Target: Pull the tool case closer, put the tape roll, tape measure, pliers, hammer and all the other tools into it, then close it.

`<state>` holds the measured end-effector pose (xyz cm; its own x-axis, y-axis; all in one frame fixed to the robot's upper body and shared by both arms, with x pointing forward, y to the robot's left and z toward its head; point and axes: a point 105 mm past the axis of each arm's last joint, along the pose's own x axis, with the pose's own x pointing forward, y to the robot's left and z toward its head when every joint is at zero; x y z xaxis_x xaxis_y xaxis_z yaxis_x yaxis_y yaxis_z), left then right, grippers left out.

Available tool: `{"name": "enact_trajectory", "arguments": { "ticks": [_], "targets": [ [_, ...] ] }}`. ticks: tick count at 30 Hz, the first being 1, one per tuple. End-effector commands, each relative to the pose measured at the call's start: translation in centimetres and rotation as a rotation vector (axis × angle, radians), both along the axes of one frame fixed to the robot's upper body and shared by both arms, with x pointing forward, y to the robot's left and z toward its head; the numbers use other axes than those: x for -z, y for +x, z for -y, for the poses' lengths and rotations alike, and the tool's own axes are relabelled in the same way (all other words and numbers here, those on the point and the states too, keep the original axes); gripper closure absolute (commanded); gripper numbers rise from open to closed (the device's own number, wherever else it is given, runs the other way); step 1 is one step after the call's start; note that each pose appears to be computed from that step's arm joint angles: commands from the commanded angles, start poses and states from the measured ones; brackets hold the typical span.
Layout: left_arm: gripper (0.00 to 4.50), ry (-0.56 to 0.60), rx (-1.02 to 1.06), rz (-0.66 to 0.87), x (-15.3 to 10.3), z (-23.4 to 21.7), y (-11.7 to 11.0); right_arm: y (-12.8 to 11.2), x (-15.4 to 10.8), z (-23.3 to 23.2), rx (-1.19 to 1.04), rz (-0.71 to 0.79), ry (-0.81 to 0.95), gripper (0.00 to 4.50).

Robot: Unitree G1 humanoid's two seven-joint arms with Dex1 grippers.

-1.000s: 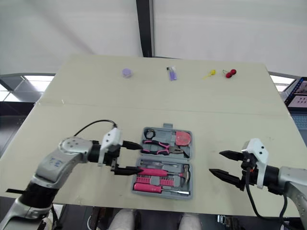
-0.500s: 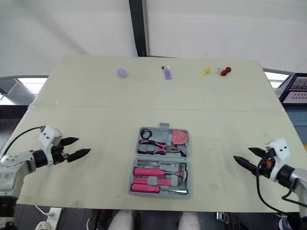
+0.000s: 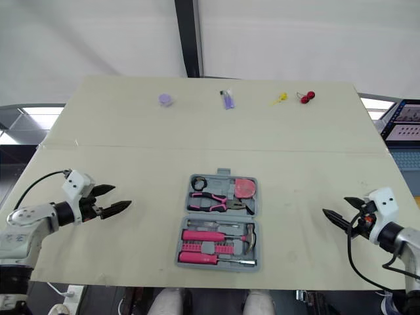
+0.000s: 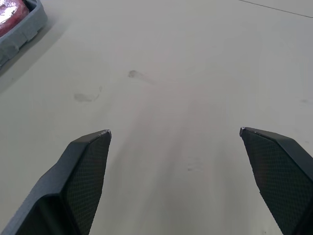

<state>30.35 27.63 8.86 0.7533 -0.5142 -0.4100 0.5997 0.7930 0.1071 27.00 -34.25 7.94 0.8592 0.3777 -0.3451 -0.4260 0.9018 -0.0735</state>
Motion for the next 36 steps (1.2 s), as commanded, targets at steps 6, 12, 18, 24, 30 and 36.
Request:
{"name": "enact_trajectory", "arguments": {
  "ticks": [6,12,18,24,30,36],
  "targets": [
    [0.09,0.010,0.041,0.031,-0.7,1.5,0.6,0.0,-0.8,0.3,-0.005,0.046,-0.027,0.00],
    [0.09,0.006,0.050,0.028,-0.6,2.0,0.6,0.1,-0.9,-0.3,-0.032,0.037,-0.016,0.00],
    [0.09,0.001,0.056,0.025,-0.6,2.4,0.4,0.0,-1.1,-0.7,-0.063,0.040,-0.001,0.00],
    [0.09,-0.003,0.056,0.029,-0.7,2.6,0.5,0.3,-1.3,-0.7,-0.054,0.047,0.001,0.00],
    [0.09,-0.005,0.058,0.030,-0.7,2.7,0.5,0.4,-1.3,-0.7,-0.051,0.048,-0.006,0.00],
    [0.09,-0.020,0.068,0.025,-0.6,3.2,0.6,0.5,-1.1,-1.0,-0.053,0.047,-0.005,0.00]
  ]
}}
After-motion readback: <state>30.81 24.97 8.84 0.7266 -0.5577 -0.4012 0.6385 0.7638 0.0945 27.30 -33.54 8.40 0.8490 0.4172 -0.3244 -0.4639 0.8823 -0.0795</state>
